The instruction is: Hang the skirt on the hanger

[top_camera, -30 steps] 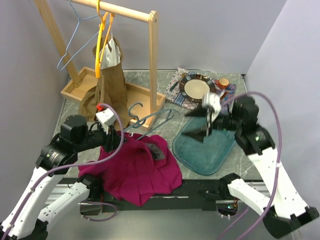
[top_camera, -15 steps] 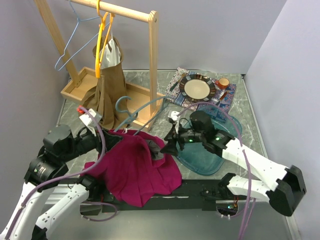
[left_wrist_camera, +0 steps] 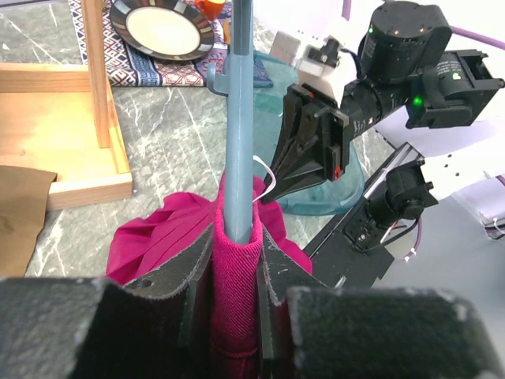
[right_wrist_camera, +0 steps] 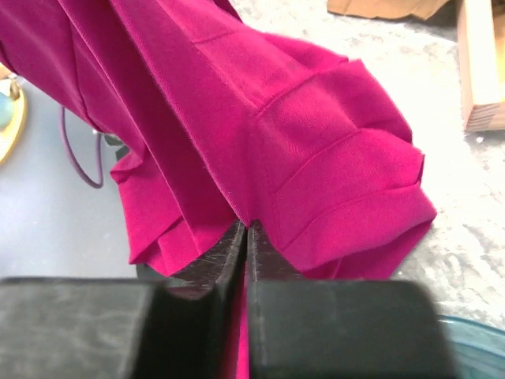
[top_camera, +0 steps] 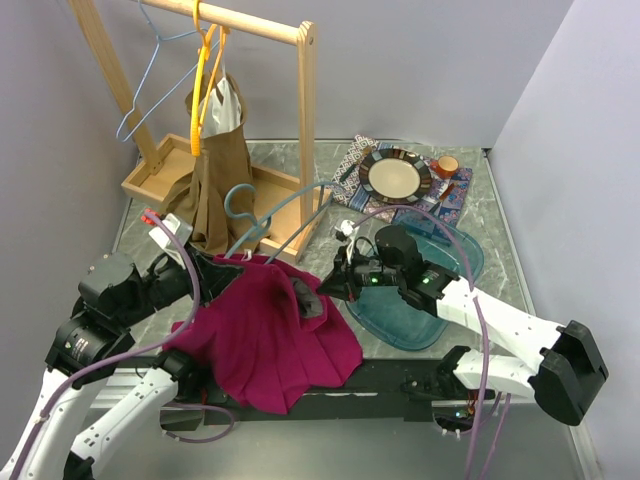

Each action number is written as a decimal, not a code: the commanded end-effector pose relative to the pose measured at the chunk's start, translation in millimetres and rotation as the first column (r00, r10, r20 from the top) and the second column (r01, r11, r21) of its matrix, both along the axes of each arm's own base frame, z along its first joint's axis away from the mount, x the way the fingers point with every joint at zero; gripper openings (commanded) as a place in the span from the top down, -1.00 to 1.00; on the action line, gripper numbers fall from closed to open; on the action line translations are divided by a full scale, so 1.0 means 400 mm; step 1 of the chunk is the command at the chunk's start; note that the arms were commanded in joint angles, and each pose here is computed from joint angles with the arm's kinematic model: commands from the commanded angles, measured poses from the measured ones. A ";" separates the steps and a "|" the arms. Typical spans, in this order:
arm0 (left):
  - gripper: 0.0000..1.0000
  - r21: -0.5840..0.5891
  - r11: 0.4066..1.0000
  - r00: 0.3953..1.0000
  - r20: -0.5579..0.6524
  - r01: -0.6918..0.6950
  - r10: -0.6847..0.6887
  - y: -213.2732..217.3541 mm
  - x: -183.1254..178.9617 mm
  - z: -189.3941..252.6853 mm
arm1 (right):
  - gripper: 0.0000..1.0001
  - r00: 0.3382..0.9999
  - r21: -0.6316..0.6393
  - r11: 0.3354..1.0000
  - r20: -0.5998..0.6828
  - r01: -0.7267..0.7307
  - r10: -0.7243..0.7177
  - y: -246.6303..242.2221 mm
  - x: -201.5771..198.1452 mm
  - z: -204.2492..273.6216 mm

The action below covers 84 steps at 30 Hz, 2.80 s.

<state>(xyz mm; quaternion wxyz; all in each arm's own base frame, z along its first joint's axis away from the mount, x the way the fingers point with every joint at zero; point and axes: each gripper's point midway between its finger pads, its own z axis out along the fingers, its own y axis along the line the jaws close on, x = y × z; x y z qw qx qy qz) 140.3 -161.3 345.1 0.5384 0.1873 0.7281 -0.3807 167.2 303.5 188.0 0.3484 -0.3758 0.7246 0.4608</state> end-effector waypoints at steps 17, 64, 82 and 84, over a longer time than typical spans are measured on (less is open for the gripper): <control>0.99 -0.190 0.981 0.998 0.065 0.032 -0.020 -0.050 0.039 0.098 | 1.00 0.999 0.083 0.996 0.051 -0.025 0.020 -0.070 0.134 0.147; 0.99 -0.044 0.991 0.988 0.098 0.126 -0.122 -0.052 -0.001 0.039 | 1.00 0.950 0.111 0.953 -0.176 0.281 -0.259 -0.243 0.342 0.126; 0.99 0.016 0.988 0.983 0.099 0.153 -0.154 -0.058 0.005 0.000 | 0.76 0.968 0.089 0.973 -0.157 0.212 -0.196 -0.261 0.337 0.114; 0.99 0.036 0.986 0.981 0.108 0.161 -0.164 -0.056 0.001 0.002 | 1.00 0.969 0.085 0.976 -0.159 0.203 -0.188 -0.259 0.338 0.119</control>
